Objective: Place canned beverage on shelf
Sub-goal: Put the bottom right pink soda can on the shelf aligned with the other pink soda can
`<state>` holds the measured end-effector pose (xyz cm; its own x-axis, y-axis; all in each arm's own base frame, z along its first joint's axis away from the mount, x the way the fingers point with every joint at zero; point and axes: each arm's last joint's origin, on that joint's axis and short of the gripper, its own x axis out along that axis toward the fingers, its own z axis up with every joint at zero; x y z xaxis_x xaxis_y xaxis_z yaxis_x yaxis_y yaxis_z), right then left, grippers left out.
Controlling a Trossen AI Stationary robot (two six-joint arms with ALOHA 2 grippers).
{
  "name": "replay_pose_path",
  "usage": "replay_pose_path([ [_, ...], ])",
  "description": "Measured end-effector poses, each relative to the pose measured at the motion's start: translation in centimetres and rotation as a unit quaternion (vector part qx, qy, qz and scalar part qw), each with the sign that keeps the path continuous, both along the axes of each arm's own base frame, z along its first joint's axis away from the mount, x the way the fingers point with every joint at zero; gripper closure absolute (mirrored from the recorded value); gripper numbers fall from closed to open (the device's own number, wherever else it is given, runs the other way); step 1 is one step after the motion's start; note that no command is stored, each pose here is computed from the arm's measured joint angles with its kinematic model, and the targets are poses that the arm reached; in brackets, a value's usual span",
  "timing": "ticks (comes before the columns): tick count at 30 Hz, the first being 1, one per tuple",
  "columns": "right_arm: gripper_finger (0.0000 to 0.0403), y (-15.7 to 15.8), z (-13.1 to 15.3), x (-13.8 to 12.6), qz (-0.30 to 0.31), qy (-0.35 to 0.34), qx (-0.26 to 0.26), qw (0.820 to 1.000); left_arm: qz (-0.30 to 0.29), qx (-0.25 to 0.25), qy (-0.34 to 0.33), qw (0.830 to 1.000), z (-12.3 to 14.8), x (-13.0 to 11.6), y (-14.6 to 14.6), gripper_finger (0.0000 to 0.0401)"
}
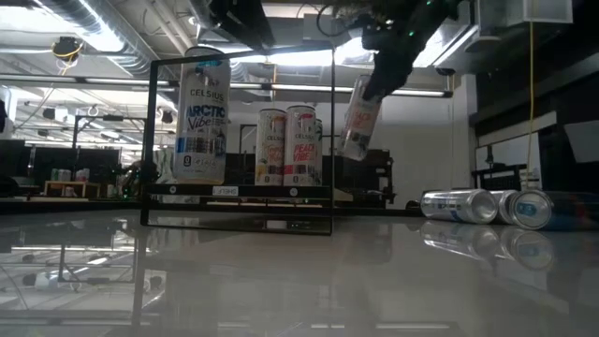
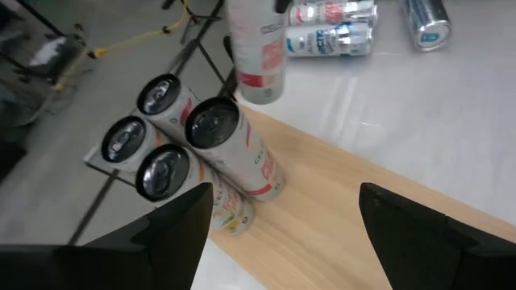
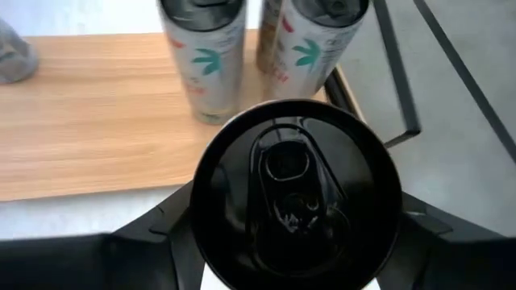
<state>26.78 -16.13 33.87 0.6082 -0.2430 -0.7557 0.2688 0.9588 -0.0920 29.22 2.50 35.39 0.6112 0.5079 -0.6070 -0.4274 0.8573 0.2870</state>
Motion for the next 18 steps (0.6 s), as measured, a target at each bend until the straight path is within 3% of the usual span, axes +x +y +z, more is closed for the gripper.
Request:
replay_pose_path([
  [7, 0.0152, -2.9, -0.4, 1.9, 0.027, 0.016, -0.016, 0.999, 0.011, -0.010, -0.001, 1.000, 0.0, -0.1, 1.2, 0.0095],
  [18, 0.0152, -4.8, -2.8, 4.0, 0.058, 0.056, -0.008, 0.997, 0.002, -0.029, -0.002, 1.000, -0.1, -0.1, 1.6, 0.0095],
])
